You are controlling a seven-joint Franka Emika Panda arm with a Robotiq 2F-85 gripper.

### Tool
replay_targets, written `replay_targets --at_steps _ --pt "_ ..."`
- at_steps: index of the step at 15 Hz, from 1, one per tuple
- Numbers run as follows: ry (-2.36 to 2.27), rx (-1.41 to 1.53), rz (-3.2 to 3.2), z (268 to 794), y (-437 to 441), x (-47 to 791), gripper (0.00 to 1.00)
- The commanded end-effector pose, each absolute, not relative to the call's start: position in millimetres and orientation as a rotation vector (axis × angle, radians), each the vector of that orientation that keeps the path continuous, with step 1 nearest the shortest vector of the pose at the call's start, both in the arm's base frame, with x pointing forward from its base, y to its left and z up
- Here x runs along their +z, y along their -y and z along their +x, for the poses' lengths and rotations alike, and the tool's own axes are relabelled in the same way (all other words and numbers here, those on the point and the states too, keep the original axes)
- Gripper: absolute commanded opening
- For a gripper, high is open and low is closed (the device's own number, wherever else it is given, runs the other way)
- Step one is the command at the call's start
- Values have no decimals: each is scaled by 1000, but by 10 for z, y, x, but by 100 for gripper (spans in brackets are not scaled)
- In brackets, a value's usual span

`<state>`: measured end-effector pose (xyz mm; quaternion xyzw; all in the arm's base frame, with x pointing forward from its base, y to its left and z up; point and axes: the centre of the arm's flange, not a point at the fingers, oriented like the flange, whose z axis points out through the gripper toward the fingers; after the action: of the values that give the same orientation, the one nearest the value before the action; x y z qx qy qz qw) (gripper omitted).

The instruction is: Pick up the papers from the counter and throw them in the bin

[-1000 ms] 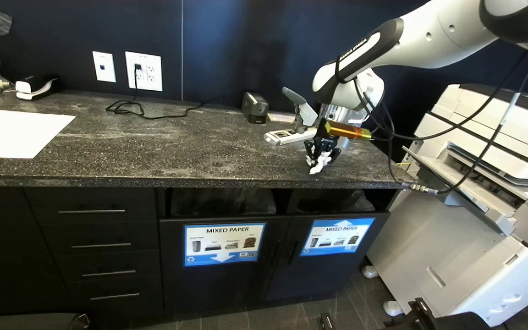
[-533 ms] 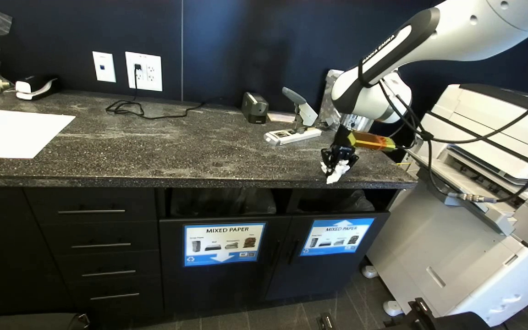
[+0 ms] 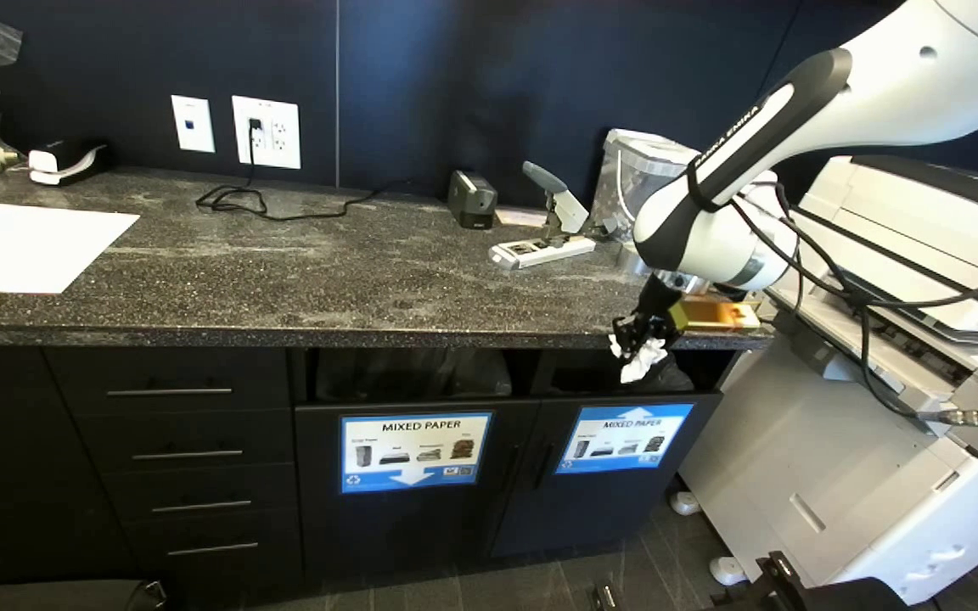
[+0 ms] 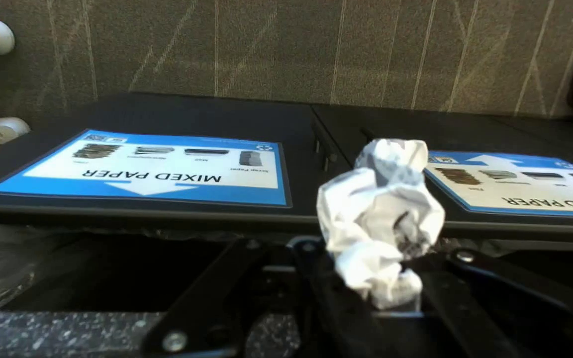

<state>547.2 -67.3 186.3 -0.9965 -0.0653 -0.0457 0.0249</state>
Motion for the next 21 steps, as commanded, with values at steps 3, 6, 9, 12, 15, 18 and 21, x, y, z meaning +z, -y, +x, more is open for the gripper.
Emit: replay_targets --at_steps 3,6,9,12,15,18,21 --pt "214 -304 -3031 5055 718 1439 6" --pt "210 -374 -3019 4990 777 1200 7" --pt "192 -494 -3018 5000 847 947 7" --pt "191 -647 -3012 4993 919 663 6" --pt "143 -812 -2984 5000 955 404 7" --pt "37 -983 -2937 5083 1007 215 7" --pt "-76 -1146 -2871 5226 1052 133 6"
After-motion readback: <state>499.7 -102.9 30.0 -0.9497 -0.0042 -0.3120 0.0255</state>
